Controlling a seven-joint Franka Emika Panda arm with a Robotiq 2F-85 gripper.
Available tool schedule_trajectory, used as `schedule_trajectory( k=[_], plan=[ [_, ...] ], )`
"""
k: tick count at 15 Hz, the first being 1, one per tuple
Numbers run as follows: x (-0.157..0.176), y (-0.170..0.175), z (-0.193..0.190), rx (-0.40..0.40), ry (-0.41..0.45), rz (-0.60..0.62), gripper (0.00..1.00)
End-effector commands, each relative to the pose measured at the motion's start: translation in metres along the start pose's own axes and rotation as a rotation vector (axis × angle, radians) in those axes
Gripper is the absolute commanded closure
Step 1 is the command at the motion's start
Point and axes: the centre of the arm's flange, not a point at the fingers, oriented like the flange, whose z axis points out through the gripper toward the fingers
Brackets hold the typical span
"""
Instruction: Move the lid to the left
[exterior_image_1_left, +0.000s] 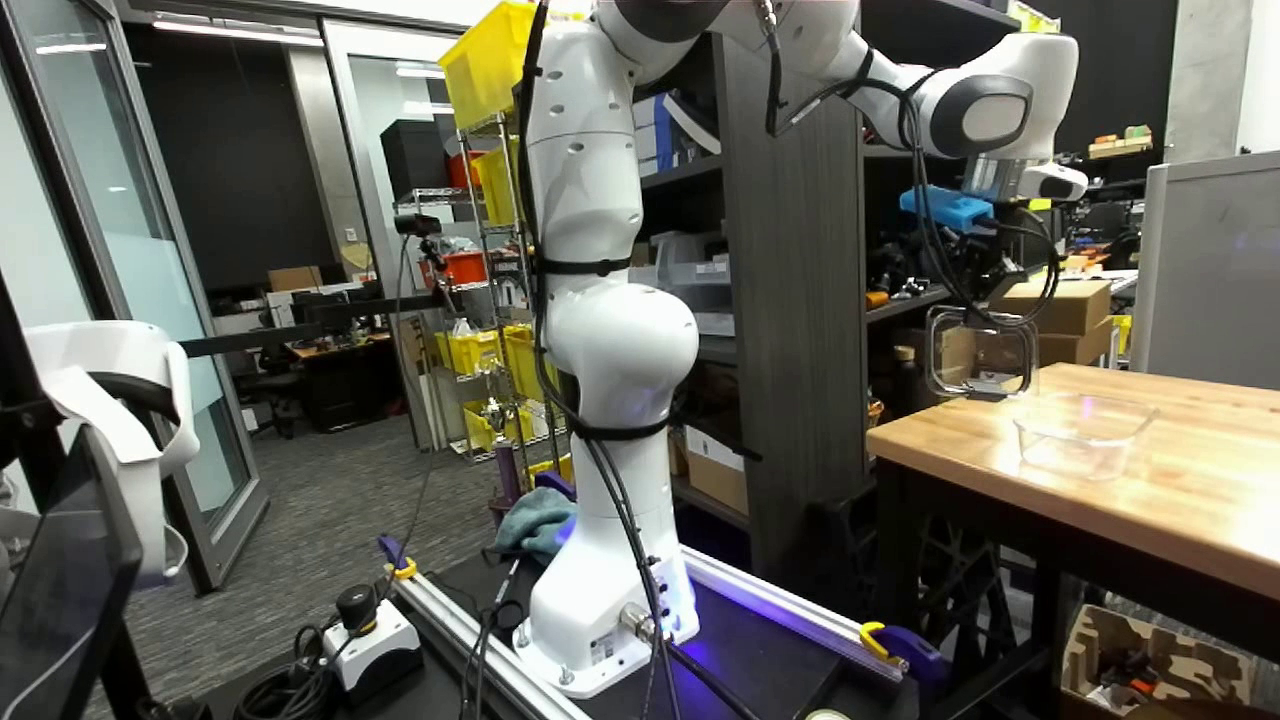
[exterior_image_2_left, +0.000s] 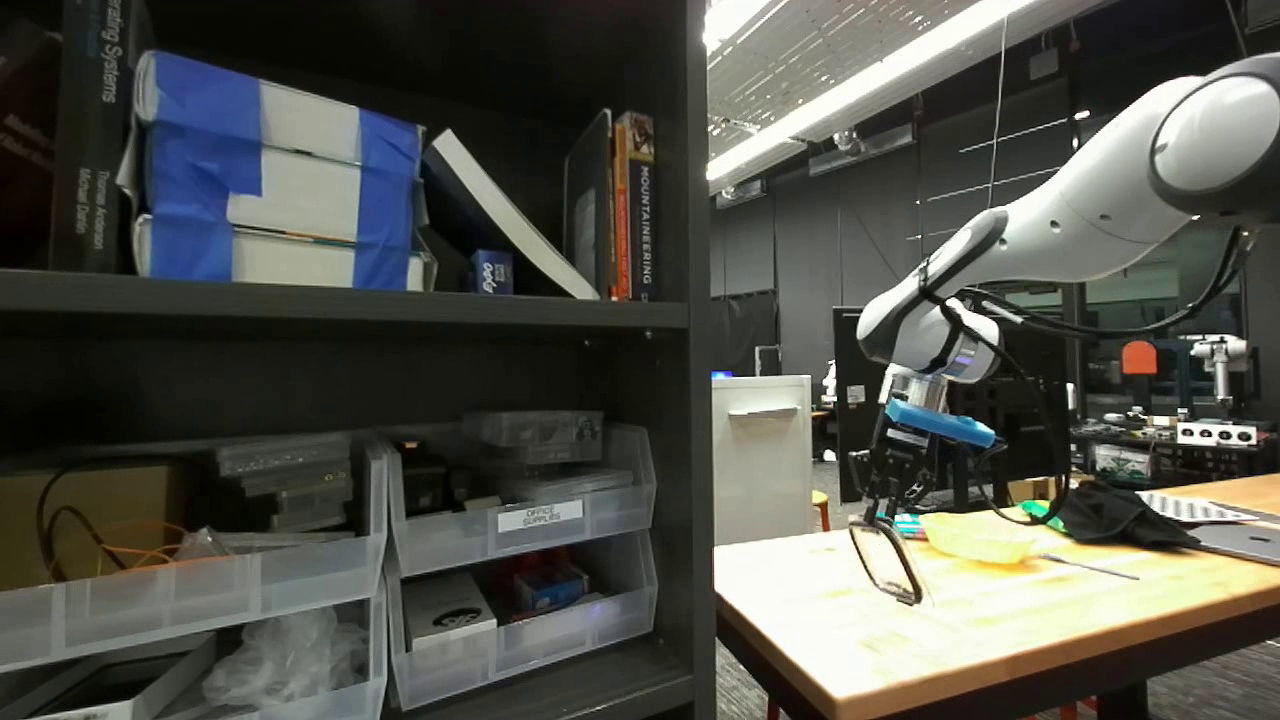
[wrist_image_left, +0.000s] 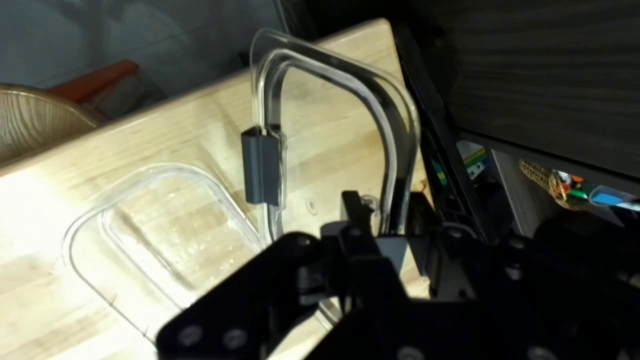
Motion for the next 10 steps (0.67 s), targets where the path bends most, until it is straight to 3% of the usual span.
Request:
schedule_trajectory(
  k=[1, 5, 10],
  plan=[
    [-0.014, -0.005, -0.027, 0.037, 0.074, -0.031, 0.94],
    [-0.019, -0.008, -0.034, 0.039, 0.051, -0.068, 0.94],
    [-0.026, -0.011, -0.026, 0.042, -0.062, -0.121, 0.94]
  ],
)
